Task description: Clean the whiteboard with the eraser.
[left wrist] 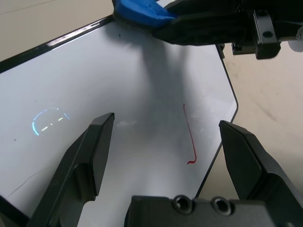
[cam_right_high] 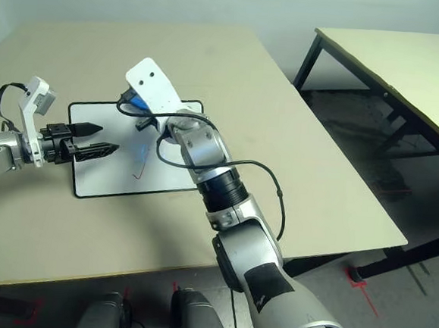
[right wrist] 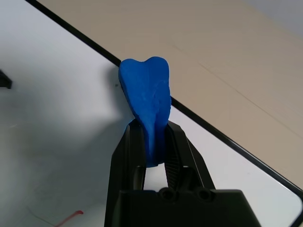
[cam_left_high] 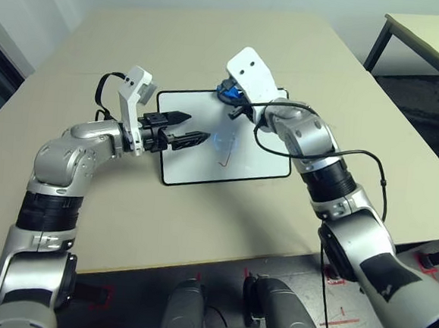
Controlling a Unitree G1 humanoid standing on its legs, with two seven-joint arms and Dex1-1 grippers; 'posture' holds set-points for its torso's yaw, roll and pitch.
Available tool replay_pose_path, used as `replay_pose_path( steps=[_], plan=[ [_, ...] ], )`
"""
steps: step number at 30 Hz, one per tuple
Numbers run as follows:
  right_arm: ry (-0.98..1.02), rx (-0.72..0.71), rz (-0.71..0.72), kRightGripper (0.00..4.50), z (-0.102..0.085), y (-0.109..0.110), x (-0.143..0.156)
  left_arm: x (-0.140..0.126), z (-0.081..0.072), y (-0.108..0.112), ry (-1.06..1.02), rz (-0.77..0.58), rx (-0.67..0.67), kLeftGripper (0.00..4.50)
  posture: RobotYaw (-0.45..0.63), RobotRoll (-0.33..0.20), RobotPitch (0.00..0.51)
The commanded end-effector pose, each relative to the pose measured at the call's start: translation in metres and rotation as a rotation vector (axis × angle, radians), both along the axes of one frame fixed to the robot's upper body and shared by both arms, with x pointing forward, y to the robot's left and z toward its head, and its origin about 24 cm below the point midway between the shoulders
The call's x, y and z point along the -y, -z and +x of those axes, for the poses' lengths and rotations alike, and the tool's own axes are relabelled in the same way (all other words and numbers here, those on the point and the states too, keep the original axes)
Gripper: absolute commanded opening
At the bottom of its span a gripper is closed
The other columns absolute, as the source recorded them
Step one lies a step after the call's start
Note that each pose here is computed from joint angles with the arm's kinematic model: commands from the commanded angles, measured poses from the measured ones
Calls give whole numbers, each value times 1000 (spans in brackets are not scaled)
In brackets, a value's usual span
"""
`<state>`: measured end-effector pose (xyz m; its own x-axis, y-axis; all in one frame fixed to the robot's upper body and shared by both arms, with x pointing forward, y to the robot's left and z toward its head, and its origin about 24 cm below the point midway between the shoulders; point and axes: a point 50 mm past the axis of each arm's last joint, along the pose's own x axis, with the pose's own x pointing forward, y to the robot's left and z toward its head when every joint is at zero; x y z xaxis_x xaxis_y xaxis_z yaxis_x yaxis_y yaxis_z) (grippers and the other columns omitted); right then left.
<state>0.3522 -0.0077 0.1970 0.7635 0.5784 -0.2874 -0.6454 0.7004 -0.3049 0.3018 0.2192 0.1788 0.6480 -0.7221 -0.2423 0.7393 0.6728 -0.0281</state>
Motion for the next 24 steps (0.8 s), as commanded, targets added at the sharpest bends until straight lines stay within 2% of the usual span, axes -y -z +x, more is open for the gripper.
replay_pose_path(
  steps=[1, 4, 8, 12, 16, 19, 24],
  plan=[
    [-58, -66, -46, 545, -13, 19, -5, 0, -2, 2, -1, 7, -11, 4500, -25, 0, 78],
    [-87, -112, -88, 545, -23, 36, -2, -1, -2, 2, -2, 7, -14, 4500, -26, 0, 82],
    [-77, -130, -100, 545, -25, 40, 3, -2, -2, 3, -2, 8, -18, 4500, -31, 0, 85],
    [16, -95, -102, 545, -11, 33, 24, -2, -1, 3, -2, 8, -21, 4500, -37, 0, 88],
    [111, -101, -145, 545, -2, 37, 57, -2, -2, 6, 0, 8, -31, 4500, -50, 0, 95],
    [83, -132, -179, 545, -11, 45, 62, -2, -2, 8, 1, 7, -36, 4500, -53, 0, 100],
    [-31, -212, -224, 545, -41, 63, 49, -2, -3, 8, 2, 8, -39, 4500, -54, 0, 104]
  ],
)
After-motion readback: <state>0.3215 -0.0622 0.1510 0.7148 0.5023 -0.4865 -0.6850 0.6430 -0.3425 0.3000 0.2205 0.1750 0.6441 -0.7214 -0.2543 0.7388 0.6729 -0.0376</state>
